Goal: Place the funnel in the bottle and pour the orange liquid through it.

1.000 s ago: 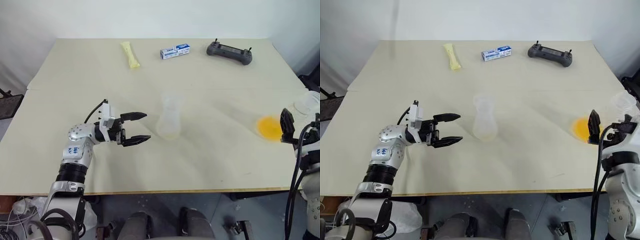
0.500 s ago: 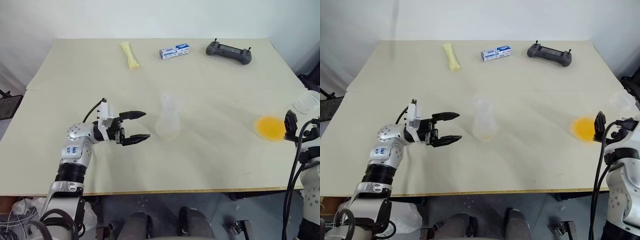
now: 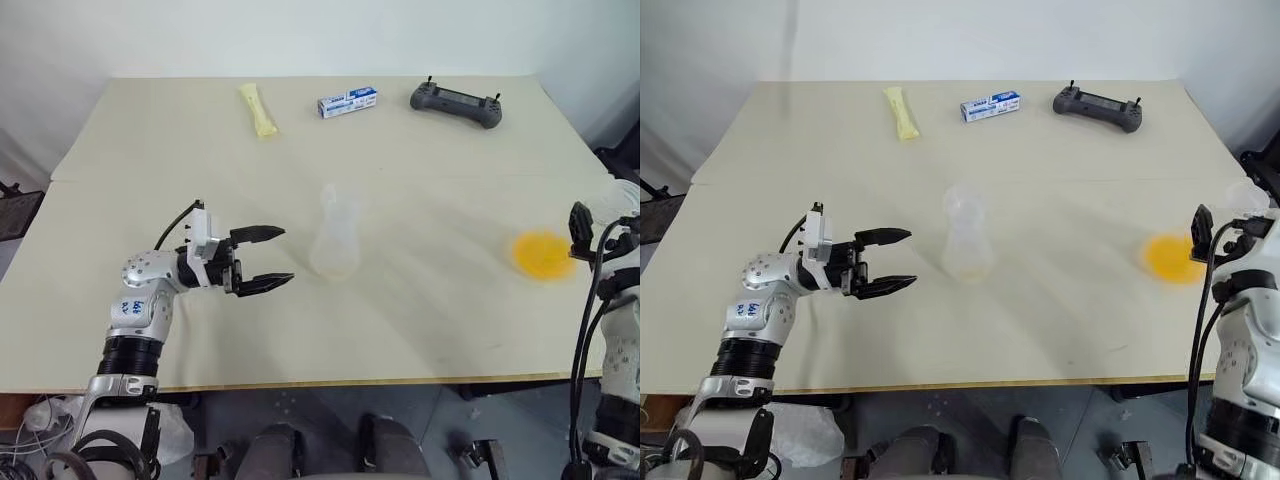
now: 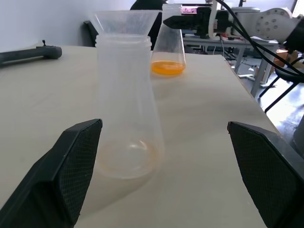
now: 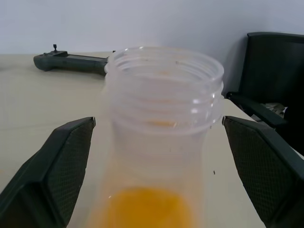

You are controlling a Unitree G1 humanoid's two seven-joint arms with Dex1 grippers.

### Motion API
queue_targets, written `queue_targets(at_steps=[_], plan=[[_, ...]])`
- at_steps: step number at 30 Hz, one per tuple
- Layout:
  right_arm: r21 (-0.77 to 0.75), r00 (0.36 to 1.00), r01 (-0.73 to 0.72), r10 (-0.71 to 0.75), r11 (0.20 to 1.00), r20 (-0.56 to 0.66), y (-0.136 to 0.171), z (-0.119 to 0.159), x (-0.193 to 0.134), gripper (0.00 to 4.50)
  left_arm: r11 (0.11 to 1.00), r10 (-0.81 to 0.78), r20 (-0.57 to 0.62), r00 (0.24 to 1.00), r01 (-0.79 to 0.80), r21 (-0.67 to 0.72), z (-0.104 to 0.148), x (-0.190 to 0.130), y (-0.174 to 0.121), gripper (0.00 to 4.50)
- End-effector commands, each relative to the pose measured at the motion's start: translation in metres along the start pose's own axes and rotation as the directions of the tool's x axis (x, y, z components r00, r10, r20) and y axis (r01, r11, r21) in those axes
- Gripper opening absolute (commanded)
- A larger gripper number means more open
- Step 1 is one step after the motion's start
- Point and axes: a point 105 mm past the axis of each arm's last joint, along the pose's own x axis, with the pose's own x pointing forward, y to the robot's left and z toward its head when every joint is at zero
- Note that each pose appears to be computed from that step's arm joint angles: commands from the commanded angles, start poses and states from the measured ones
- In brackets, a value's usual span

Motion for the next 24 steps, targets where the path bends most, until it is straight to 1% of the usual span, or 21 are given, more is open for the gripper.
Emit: queue_targets(at_steps=[1,6,7,9,11,12,17,21,24], plan=[[-0.020,0.999,0.000,0.001,1.000,0.046,-0.004,0.011,0.008,4.50,0.999,0.008,0.023,1.000,-0.009,0.049,0.014,-0.004,0.002,4.49],[0.006,0.999,0.004,-0.004,1.000,0.035,-0.005,0.006,0.013,4.50,0.998,0.016,0.018,1.000,-0.017,0.052,0.015,-0.006,0.003,4.49],[0.013,0.999,0.003,-0.004,1.000,0.042,-0.004,0.007,0.013,4.12,0.998,0.017,0.017,1.000,-0.018,0.053,0.015,-0.007,0.003,4.50],[0.027,0.998,0.002,-0.004,1.000,0.058,-0.003,0.008,0.013,3.62,0.998,0.019,0.016,1.000,-0.020,0.053,0.015,-0.007,0.004,4.50],[0.035,0.998,0.002,-0.004,0.999,0.066,-0.002,0.010,0.011,2.96,0.998,0.018,0.015,1.000,-0.019,0.053,0.015,-0.007,0.004,4.50],[0.036,0.997,-0.001,-0.001,0.999,0.080,-0.001,0.013,0.010,2.79,0.998,0.017,0.015,1.000,-0.018,0.054,0.015,-0.007,0.004,4.50],[0.030,0.987,-0.053,0.048,0.998,0.152,0.015,0.037,0.006,2.74,0.998,-0.002,0.017,1.000,0.001,0.059,0.016,-0.003,0.011,4.50],[-0.070,0.963,-0.187,0.197,0.980,0.185,0.056,0.060,0.001,2.74,0.997,-0.029,0.018,0.999,0.028,0.065,0.016,0.002,0.019,4.50],[-0.182,0.922,-0.311,0.342,0.933,0.179,0.098,0.075,-0.005,2.74,0.996,-0.052,0.017,0.998,0.051,0.067,0.017,0.007,0.028,4.50]])
